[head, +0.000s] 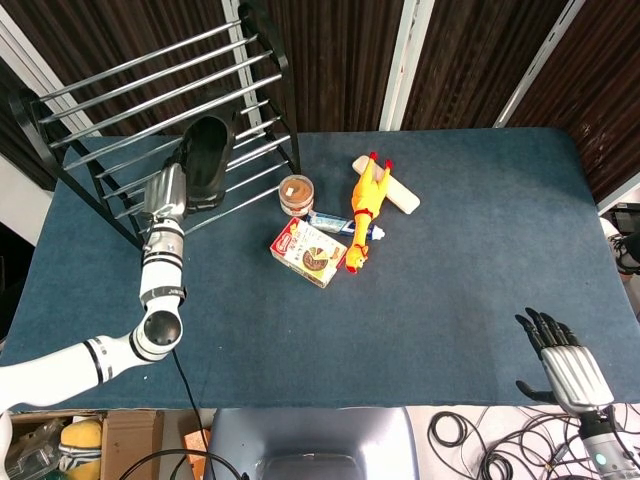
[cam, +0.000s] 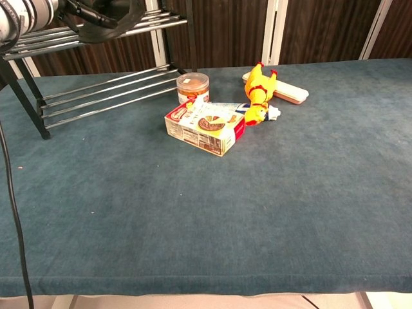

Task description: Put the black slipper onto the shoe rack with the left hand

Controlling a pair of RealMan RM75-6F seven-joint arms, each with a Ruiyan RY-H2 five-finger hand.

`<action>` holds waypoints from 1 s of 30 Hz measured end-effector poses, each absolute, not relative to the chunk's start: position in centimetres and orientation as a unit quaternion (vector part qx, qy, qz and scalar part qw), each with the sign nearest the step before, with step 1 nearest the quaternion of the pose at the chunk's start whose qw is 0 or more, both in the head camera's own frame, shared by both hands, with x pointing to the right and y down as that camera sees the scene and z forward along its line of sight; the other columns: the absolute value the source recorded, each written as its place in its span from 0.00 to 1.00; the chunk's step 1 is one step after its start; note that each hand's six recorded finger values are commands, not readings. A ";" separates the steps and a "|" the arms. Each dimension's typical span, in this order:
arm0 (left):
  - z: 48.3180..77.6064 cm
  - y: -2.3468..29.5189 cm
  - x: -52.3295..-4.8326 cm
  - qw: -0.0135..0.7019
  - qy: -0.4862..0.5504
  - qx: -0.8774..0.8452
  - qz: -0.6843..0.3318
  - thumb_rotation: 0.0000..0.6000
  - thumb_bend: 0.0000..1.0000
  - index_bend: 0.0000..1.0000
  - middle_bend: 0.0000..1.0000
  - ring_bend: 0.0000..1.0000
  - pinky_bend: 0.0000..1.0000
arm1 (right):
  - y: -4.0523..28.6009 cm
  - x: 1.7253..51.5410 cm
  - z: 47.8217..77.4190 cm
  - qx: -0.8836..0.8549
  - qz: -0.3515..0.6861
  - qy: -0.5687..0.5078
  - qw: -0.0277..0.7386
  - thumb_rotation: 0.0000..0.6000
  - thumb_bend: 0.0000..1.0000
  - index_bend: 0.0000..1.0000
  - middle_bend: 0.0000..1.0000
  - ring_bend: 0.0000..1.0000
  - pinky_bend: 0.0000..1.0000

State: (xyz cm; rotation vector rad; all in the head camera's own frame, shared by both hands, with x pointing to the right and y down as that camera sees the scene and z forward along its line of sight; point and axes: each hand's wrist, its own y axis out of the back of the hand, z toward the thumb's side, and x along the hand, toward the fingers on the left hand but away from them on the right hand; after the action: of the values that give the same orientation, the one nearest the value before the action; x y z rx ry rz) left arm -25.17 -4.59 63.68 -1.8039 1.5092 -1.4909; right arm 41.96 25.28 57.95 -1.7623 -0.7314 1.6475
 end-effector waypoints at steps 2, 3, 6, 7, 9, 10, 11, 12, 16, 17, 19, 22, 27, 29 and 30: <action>63.9 -4.6 -25.3 0.174 0.535 -0.639 -0.524 0.83 0.25 0.00 0.10 0.11 0.26 | 25.3 42.0 58.0 -0.665 0.623 -0.276 0.305 1.00 0.12 0.00 0.00 0.00 0.14; 63.9 -4.6 -25.3 0.172 0.535 -0.641 -0.523 0.85 0.26 0.00 0.10 0.11 0.26 | 25.3 42.0 58.0 -0.665 0.623 -0.276 0.305 1.00 0.12 0.00 0.00 0.00 0.14; 63.9 -4.5 -25.1 0.171 0.534 -0.646 -0.518 0.89 0.26 0.00 0.10 0.11 0.26 | 25.2 42.0 58.1 -0.665 0.624 -0.275 0.305 1.00 0.12 0.00 0.00 0.00 0.14; 63.9 -4.5 -25.0 0.169 0.533 -0.649 -0.516 0.90 0.26 0.00 0.10 0.11 0.26 | 25.2 42.0 58.1 -0.665 0.624 -0.274 0.305 1.00 0.12 0.00 0.00 0.00 0.14; 63.9 -4.4 -24.7 0.166 0.530 -0.654 -0.513 0.93 0.26 0.00 0.10 0.11 0.27 | 25.3 41.9 58.1 -0.666 0.624 -0.274 0.305 1.00 0.12 0.00 0.00 0.00 0.14; 63.9 -4.4 -24.5 0.164 0.529 -0.658 -0.510 0.93 0.26 0.00 0.11 0.11 0.27 | 25.3 41.9 58.1 -0.666 0.624 -0.274 0.305 1.00 0.12 0.00 0.00 0.00 0.14; 63.9 -4.4 -24.3 0.162 0.529 -0.660 -0.509 0.94 0.26 0.00 0.11 0.11 0.26 | 25.3 41.9 58.1 -0.666 0.624 -0.274 0.305 1.00 0.12 0.00 0.00 0.00 0.14; 63.9 -4.4 -24.2 0.160 0.529 -0.661 -0.507 0.94 0.26 0.00 0.11 0.11 0.26 | 25.2 41.9 58.1 -0.666 0.623 -0.274 0.305 1.00 0.12 0.00 0.00 0.00 0.14; 64.4 -4.3 -23.2 0.153 0.525 -0.671 -0.500 0.95 0.26 0.00 0.11 0.11 0.26 | 25.2 41.9 58.1 -0.666 0.623 -0.275 0.304 1.00 0.12 0.00 0.00 0.00 0.14; 64.5 -4.3 -23.0 0.154 0.525 -0.673 -0.498 0.95 0.26 0.00 0.11 0.11 0.26 | 25.2 41.9 58.1 -0.667 0.623 -0.274 0.304 1.00 0.12 0.00 0.00 0.00 0.14; 64.6 -4.4 -22.4 0.157 0.524 -0.677 -0.493 0.95 0.26 0.00 0.11 0.11 0.26 | 25.2 41.9 58.2 -0.667 0.623 -0.274 0.303 1.00 0.12 0.00 0.00 0.00 0.14; 64.9 -4.4 -21.4 0.161 0.525 -0.682 -0.482 0.95 0.26 0.00 0.12 0.10 0.26 | 25.1 42.0 58.1 -0.667 0.623 -0.276 0.303 1.00 0.12 0.00 0.00 0.00 0.14; 65.1 -4.5 -20.1 0.161 0.529 -0.691 -0.465 0.96 0.26 0.00 0.12 0.10 0.26 | 25.0 42.2 57.8 -0.666 0.622 -0.280 0.301 1.00 0.12 0.00 0.00 0.00 0.14; 65.0 -4.6 -19.8 0.167 0.531 -0.692 -0.460 0.96 0.26 0.00 0.12 0.10 0.26 | 25.0 42.2 57.8 -0.667 0.622 -0.280 0.301 1.00 0.12 0.00 0.00 0.00 0.14; 64.9 -4.7 -19.7 0.170 0.532 -0.692 -0.458 0.96 0.26 0.00 0.12 0.10 0.26 | 25.0 42.3 57.8 -0.667 0.622 -0.280 0.301 1.00 0.12 0.00 0.00 0.00 0.14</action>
State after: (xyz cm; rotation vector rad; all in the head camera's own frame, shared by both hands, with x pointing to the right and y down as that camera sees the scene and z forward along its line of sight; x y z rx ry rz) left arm -19.71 -4.69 64.93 -1.9654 1.5111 -1.3025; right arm 42.26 25.05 57.78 -1.7691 -0.7419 1.6490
